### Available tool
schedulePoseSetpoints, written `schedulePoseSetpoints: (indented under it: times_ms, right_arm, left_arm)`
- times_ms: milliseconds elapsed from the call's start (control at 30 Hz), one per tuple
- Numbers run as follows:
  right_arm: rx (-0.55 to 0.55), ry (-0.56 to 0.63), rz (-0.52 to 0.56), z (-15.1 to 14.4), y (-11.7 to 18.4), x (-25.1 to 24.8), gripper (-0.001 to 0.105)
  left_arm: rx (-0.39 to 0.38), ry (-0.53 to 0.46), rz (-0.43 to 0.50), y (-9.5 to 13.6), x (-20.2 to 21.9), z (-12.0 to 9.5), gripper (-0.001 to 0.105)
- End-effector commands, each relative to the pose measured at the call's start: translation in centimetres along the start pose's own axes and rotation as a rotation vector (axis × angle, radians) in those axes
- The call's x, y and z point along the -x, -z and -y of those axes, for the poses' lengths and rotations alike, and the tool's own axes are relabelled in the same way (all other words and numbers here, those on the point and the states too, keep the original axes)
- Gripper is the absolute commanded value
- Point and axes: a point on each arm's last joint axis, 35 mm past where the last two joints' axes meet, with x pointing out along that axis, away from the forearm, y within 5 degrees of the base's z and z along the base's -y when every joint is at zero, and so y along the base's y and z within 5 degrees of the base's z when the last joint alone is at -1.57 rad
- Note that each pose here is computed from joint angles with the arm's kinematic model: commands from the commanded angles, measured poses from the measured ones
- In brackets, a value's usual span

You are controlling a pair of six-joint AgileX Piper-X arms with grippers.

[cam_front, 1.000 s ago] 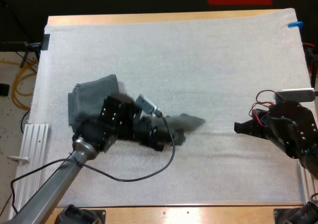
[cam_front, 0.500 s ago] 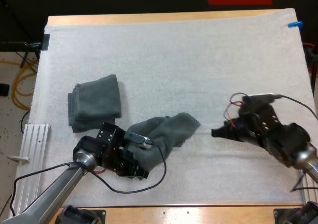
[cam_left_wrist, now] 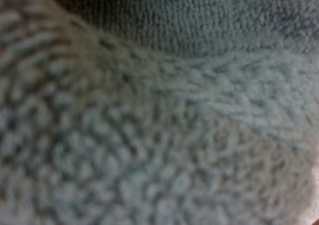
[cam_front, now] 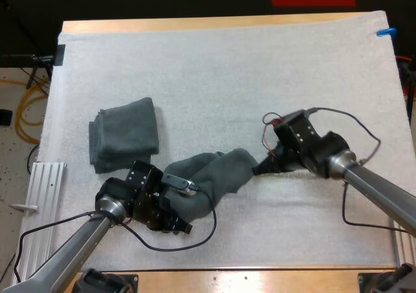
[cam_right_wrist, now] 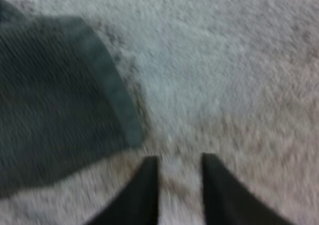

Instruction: Pick towel from pile fold and stack

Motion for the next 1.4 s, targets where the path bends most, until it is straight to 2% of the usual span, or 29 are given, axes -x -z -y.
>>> schedulePoseSetpoints:
  times_ms: [0,67,267,367,433,500,567,633,733,967,1067,1133,1167,1200,1367]
  right_arm:
    - [0.018,-0.009,0.016,0.2,-0.9,-0.2,0.049]
    - [0.031,-0.009,0.014,0.3,-1.6,-0.7,0.058]
    - [0.025,-0.085,-0.038,0.6,-2.3,-3.7,0.059]
    - [0.017,-0.134,-0.084,0.5,-2.1,-4.9,0.054]
    - [0.007,-0.205,-0.115,0.3,-1.9,-5.6,0.045]
    - [0.001,-0.213,-0.142,0.3,-1.5,-6.2,0.042]
    - [-0.005,-0.23,-0.166,0.2,-1.2,-6.8,0.042]
    - [-0.018,-0.32,-0.174,-0.1,-1.0,-7.1,0.042]
    - [-0.025,-0.389,-0.179,-0.5,-0.9,-7.0,0.042]
    - [-0.04,-0.409,-0.241,-0.7,-0.2,-6.7,0.041]
    - [-0.038,-0.408,-0.234,-0.7,-0.3,-6.8,0.032]
    - [-0.038,-0.407,-0.227,-0.6,-0.4,-6.8,0.009]
    - [-0.037,-0.406,-0.225,-0.6,-0.4,-6.8,0.003]
    - [-0.038,-0.402,-0.217,-0.6,-0.5,-6.8,0.0]
    - [-0.025,-0.39,-0.158,-0.5,-1.2,-6.3,0.0]
  left_arm:
    - [-0.002,-0.009,0.005,0.0,0.2,0.0,0.0]
    - [-0.002,-0.009,0.005,0.0,0.2,0.0,0.0]
    - [0.003,-0.011,-0.006,0.2,0.2,0.0,0.0]
    - [0.005,-0.011,-0.009,0.2,0.2,0.0,0.0]
    - [0.005,-0.011,-0.009,0.2,0.2,0.0,0.0]
    - [0.005,-0.01,-0.009,0.2,0.2,0.0,0.0]
    - [0.005,-0.008,-0.01,0.2,0.2,0.0,0.0]
    - [0.005,-0.008,-0.009,0.2,0.2,0.0,0.0]
    - [0.005,-0.008,-0.009,0.2,0.2,0.0,0.0]
    - [0.005,-0.008,-0.009,0.2,0.2,0.0,0.0]
    - [0.005,-0.008,-0.01,0.2,0.2,0.0,0.0]
    - [0.006,-0.009,-0.012,0.2,0.2,0.0,0.0]
    - [0.006,-0.009,-0.012,0.2,0.2,0.0,0.0]
    - [0.006,-0.009,-0.012,0.2,0.2,0.0,0.0]
    - [0.004,-0.008,-0.008,0.1,0.4,0.1,0.0]
